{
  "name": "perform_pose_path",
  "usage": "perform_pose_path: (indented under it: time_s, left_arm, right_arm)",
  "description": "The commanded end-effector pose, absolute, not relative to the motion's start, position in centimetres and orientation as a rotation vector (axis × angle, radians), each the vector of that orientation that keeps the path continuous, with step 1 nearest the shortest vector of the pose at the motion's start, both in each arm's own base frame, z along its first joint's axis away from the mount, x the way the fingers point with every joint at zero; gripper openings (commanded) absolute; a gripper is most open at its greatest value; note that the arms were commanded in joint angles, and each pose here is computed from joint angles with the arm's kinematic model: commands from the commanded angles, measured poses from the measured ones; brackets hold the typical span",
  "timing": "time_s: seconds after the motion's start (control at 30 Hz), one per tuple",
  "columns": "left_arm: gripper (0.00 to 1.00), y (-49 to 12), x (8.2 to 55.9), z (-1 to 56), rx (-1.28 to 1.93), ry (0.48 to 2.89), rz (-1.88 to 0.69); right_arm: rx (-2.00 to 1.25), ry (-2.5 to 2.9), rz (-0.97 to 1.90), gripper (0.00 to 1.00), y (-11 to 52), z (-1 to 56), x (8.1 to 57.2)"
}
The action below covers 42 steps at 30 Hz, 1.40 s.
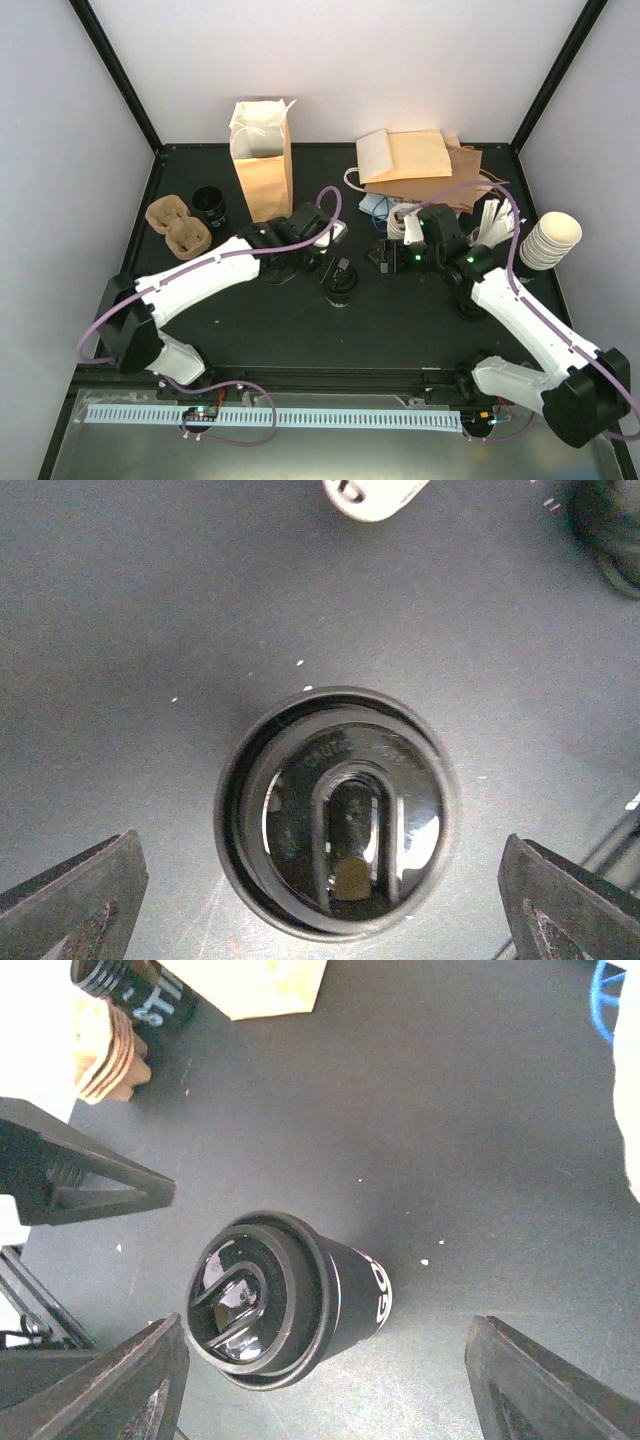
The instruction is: Pack the takeout coffee
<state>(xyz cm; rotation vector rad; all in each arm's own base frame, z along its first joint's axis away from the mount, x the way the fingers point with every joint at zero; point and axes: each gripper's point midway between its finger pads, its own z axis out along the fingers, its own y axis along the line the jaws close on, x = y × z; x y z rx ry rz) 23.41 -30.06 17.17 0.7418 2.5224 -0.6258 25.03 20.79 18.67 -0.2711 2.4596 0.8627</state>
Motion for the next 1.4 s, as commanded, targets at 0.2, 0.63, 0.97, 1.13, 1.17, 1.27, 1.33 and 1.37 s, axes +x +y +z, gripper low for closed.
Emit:
perform_pose_path:
  time_s: [0.2, 0.63, 0.97, 1.13, 1.17, 1.27, 1.33, 1.37]
  left_arm:
    - [0.99, -31.5, 23.5, 15.4, 0.842, 2.607, -0.379]
    - [0.91, -32.0, 23.3, 13.7, 0.87, 2.682, -0.289]
    - [0.82, -32.0, 23.2, 13.4, 0.892, 2.682, -0.241]
    - [0.81, -32.1, 22.4, 13.3, 0.993, 2.665, -0.271]
    - [0.8, -32.1, 22.1, 13.3, 1.027, 2.656, -0.281]
    - [0.77, -31.7, 21.3, 13.1, 1.15, 2.617, -0.293]
    - [0.76, -31.5, 20.6, 13.3, 1.231, 2.581, -0.315]
    - [0.76, -31.4, 20.4, 13.3, 1.262, 2.572, -0.316]
  right_arm:
    - [-0.025, 2.327, 0.762, 0.79, 17.4, 20.2, 26.5]
    - [-0.031, 2.355, 0.747, 0.8, 17.4, 19.3, 26.5]
    - [-0.052, 2.377, 0.774, 0.8, 17.9, 18.5, 26.5]
    - [-0.082, 2.43, 0.858, 0.8, 19.2, 17.3, 26.2]
    - [-0.088, 2.443, 0.876, 0.8, 19.5, 17.1, 26.2]
    - [-0.119, 2.482, 0.943, 0.79, 20.5, 16.4, 25.7]
    - [-0.145, 2.497, 1.005, 0.78, 21.2, 15.9, 25.2]
    - [-0.154, 2.504, 1.037, 0.77, 21.5, 15.6, 25.0]
